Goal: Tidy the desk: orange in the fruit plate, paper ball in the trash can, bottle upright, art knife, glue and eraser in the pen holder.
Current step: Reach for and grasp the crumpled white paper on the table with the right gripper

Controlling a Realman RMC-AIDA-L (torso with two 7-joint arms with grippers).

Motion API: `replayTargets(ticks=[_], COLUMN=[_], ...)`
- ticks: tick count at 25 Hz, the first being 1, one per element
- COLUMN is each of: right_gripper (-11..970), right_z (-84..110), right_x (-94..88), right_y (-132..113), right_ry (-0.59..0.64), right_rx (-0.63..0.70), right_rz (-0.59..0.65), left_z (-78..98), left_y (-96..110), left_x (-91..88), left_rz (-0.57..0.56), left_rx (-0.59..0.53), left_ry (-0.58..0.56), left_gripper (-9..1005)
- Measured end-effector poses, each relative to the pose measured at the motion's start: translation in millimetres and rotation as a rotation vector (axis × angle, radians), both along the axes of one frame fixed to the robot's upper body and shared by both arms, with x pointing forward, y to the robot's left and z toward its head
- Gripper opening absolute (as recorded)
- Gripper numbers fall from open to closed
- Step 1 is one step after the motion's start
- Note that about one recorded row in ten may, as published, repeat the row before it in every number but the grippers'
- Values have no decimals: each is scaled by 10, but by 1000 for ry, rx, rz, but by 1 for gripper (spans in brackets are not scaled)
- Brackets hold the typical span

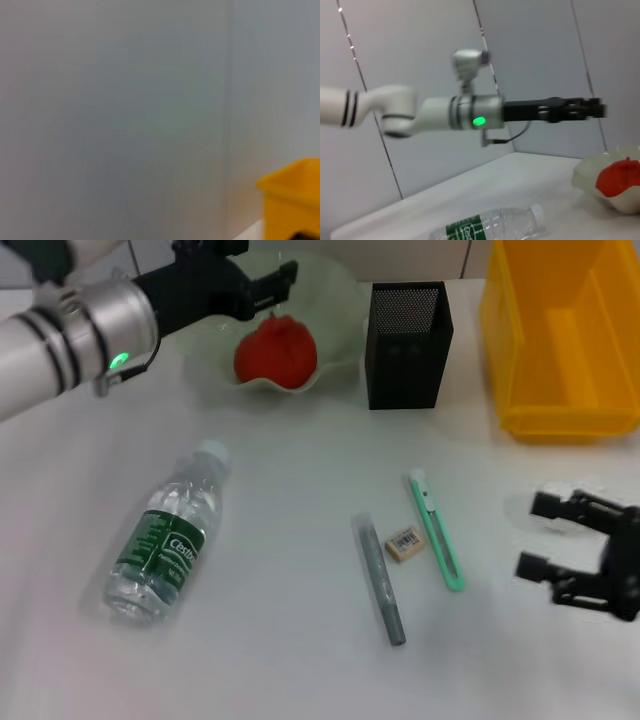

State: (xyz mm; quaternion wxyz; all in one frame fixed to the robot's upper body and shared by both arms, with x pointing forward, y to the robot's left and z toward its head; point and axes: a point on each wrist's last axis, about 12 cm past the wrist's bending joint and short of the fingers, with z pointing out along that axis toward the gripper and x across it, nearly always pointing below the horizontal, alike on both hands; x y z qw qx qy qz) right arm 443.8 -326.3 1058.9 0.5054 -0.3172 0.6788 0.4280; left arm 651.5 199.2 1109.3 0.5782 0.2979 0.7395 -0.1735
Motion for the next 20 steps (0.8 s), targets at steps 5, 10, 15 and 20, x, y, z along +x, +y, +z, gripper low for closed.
replayTargets(ticks=[5, 10, 15, 20], right_gripper=[831, 832, 832, 831], right_z=[548, 1076, 1324, 1227], right_x=[206, 529, 838, 1058], right_y=[-261, -250, 16, 313], right_ry=[115, 295, 420, 465], right_rx=[-91, -324, -677, -894], right_rz=[10, -65, -162, -202], left_z=[-121, -449, -583, -656], left_y=[362, 600, 656, 672], left_x=[-767, -1416, -1681, -1728], left_rz=[-245, -327, -358, -342], left_rx=[-162, -173, -213, -230], left_ry=[-47, -74, -53, -18], left_gripper=[779, 810, 842, 836])
